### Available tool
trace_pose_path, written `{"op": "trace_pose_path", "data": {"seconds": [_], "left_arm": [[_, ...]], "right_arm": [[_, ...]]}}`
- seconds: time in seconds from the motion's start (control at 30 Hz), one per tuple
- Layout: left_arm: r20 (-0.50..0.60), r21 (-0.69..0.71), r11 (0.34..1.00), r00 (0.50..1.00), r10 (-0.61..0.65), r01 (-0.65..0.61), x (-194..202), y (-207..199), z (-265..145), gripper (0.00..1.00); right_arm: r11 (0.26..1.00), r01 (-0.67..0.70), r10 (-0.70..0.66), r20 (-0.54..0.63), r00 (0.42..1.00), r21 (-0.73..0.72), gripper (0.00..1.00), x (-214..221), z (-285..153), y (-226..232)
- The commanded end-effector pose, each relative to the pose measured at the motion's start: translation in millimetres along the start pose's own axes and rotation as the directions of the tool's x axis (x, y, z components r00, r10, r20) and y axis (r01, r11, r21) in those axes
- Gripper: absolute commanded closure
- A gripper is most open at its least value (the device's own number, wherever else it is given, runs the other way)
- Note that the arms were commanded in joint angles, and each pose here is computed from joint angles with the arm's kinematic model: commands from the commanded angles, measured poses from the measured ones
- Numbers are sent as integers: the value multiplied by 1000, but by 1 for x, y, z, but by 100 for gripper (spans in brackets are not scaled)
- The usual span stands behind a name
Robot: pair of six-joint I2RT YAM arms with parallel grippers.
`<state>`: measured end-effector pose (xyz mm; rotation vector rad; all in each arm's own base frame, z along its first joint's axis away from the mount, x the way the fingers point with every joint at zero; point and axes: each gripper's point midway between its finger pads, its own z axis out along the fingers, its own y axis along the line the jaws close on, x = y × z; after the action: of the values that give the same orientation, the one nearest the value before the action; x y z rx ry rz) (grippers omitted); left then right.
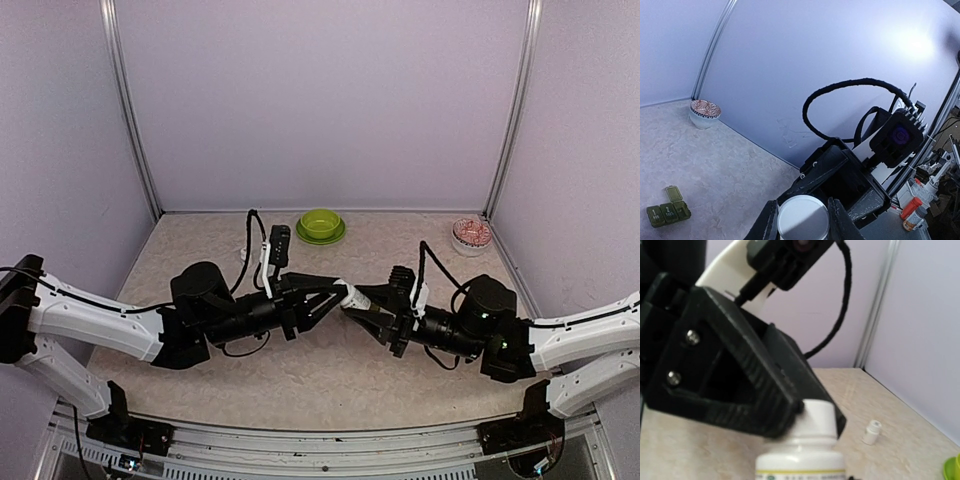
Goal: Sort the pills into containers
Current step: Pass from the left arm to the right, then open the lid of the pill bottle.
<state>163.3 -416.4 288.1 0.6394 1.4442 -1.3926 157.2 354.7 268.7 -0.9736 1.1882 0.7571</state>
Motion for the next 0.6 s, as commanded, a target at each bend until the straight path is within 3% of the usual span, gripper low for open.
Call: {"op": "trace_pose_path", "data": {"seconds": [0.0, 0.07, 0.2, 0.33, 0.4, 0.57], "left_arm": [[21, 13, 997, 997, -74, 74, -10, -12, 1, 70], [46, 21, 999, 998, -40, 39, -19, -16, -4, 59], [95, 48, 998, 995, 44, -49, -33, -25, -16, 25], [104, 102, 988, 989, 104, -114, -36, -32, -20, 7], [103, 131, 984, 989, 111, -124, -35, -32, -20, 2], [69, 208, 969, 990, 123, -135, -22, -35, -18, 1]], "right_arm": [[990, 17, -19, 9, 1000, 143, 77, -16, -1, -28], [992, 2, -4, 17, 1000, 130, 77, -18, -2, -26], [995, -36, 34, 21, 999, 92, 78, -19, 0, -19], [997, -73, 72, 23, 997, 31, 78, -21, 8, -5], [997, -80, 80, 27, 996, 5, 79, -22, 12, 3], [993, -106, 108, 37, 993, -57, 79, -25, 20, 19]]}}
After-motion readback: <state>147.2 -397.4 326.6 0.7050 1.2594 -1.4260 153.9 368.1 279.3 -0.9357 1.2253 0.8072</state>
